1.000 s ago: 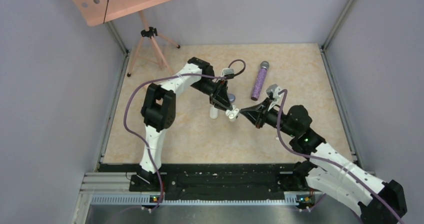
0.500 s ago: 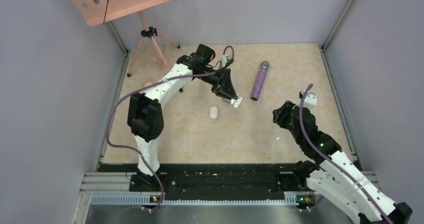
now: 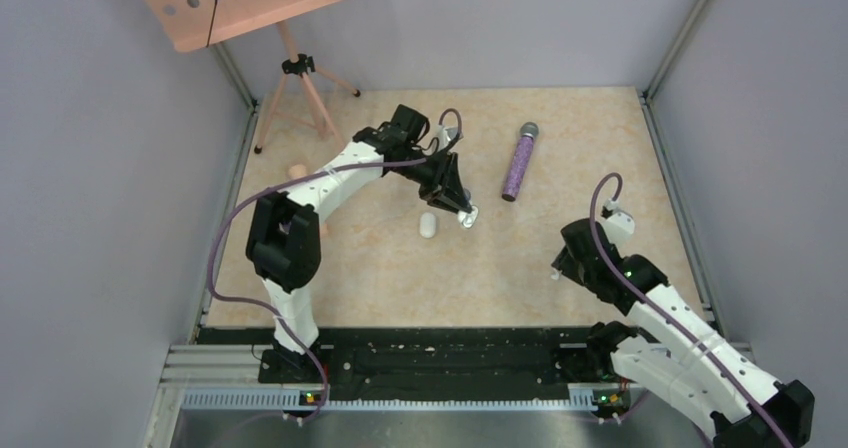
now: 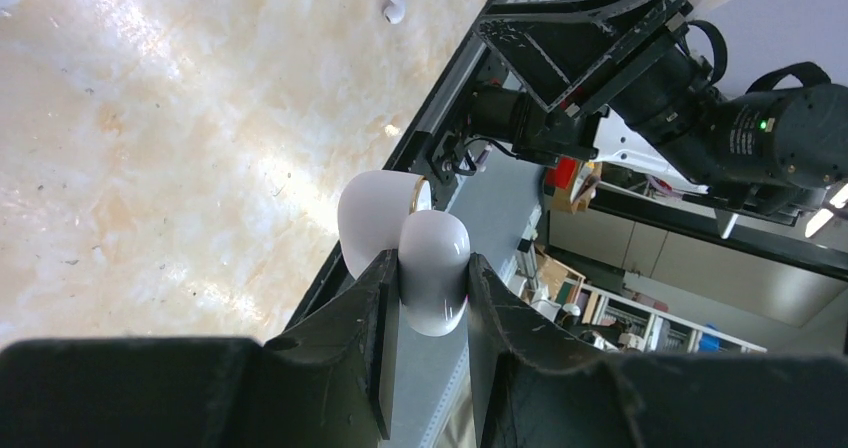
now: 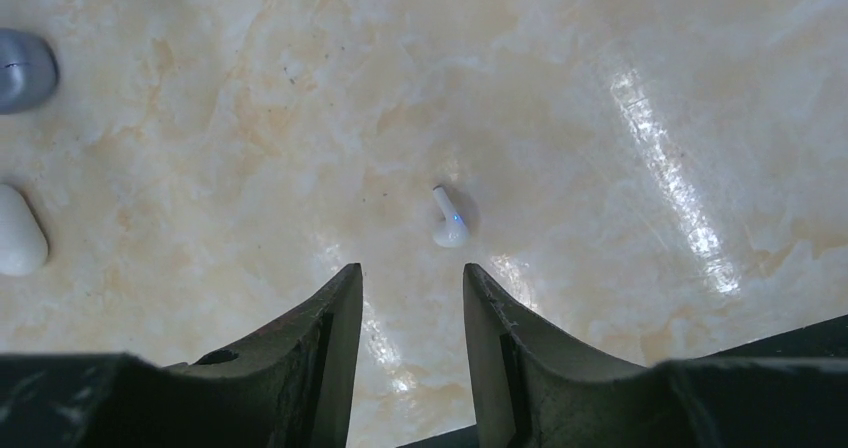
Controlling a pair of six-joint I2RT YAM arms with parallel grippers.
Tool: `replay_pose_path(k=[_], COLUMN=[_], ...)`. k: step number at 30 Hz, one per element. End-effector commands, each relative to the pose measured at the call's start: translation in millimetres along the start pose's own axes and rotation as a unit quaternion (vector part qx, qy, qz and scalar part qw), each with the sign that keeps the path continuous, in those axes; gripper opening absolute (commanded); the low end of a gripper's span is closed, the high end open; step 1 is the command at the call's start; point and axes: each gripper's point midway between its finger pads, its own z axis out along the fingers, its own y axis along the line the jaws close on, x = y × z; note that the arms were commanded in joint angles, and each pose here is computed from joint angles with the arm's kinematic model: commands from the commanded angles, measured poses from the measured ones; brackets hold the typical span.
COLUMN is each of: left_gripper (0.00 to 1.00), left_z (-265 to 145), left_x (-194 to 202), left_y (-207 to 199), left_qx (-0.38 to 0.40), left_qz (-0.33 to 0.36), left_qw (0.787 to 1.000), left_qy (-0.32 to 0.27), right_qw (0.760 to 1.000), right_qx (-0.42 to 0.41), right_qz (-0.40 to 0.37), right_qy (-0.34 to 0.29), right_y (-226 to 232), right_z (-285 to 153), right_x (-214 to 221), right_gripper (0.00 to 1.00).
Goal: Insert the wireless bluetooth earbuds into the charging case
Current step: Pick up the earbud from the center of the board.
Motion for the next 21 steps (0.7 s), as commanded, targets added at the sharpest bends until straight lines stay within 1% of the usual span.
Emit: replay_pose_path(k=[1,3,8,12,18,21], left_gripper=[0.00,0.00,0.00,0.00,0.00,0.00], left_z=[-17,-17,-14,-13,-12,-11], left_x=[1,4,10,12,12,12], left_y=[-32,-33,-34,-34,-35,-37], left_qx=[0.015,0.019,0.029,0.028,0.031,0.033], left_qz=[0.077,0.085,0.089,0.089,0.093,0.095], left_qw=[0.996,0.995,0.995,0.995,0.995,0.994], left_qy=[-0.041,-0.042,-0.040,-0.037,-0.034,-0.033], right_qw=[0.998,0.997,0.998,0.998,0.996,0.996], right_qx=[0.001,0.006,0.014,0.022,0.025,0.034], right_qz=[0.047,0.053,0.040,0.021,-0.020,-0.032], right_qy=[0.038,0.047,0.056,0.054,0.079,0.080], right_y=[0,-2,-3,-3,-2,-6], right_z=[3,8,25,35,44,47], right_x=[17,24,34,35,44,45], right_gripper=[0.40,0.40,0.39,0.38,0.36,0.35])
